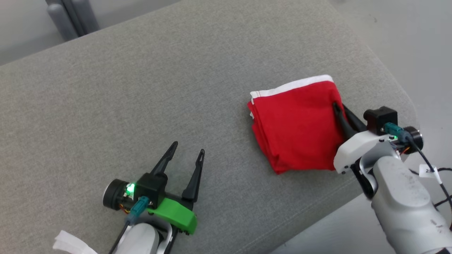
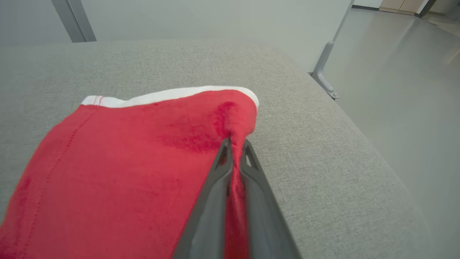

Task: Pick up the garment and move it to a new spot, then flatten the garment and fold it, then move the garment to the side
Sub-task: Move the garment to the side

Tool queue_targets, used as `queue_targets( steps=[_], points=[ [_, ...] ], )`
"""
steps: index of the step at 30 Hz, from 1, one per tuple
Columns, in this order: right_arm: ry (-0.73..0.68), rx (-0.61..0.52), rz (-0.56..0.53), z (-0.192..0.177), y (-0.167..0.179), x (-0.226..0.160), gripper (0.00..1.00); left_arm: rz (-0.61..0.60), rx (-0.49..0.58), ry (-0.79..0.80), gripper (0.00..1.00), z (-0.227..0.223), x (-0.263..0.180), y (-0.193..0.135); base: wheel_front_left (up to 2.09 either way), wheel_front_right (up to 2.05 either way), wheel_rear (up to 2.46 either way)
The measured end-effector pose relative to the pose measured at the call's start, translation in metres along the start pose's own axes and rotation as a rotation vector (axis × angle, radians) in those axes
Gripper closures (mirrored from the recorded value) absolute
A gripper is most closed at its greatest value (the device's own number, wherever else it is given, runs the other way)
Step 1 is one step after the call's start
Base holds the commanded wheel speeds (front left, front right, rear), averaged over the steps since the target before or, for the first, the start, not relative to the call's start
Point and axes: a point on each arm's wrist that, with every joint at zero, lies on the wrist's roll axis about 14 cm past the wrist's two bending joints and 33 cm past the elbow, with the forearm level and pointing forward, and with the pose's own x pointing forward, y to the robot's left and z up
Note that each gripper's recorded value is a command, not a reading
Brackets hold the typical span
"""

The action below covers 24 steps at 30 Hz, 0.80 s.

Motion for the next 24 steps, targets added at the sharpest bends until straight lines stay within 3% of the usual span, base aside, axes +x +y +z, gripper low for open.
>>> queue_targets(
  steps=[9,16,22,23,24],
  points=[
    [-0.051,-0.212,-0.027,0.052,-0.029,0.081,1.00,0.037,0.026,-0.022,0.00,-0.003,0.008,0.047,0.00,0.00,0.00],
    [0.057,-0.367,-0.110,0.038,-0.072,0.131,1.00,0.101,-0.002,-0.006,0.00,-0.024,0.004,0.087,0.00,0.00,0.00],
    [0.088,-0.416,-0.159,0.030,-0.086,0.162,1.00,0.159,-0.029,-0.004,0.00,-0.033,-0.005,0.107,0.00,0.00,0.00],
    [0.090,-0.420,-0.166,0.029,-0.086,0.168,0.98,0.169,-0.034,-0.006,0.00,-0.034,-0.006,0.111,0.00,0.00,0.00],
    [0.086,-0.417,-0.176,0.029,-0.088,0.170,0.75,0.176,-0.036,-0.008,0.00,-0.034,-0.007,0.112,0.00,0.00,0.00]
  ],
)
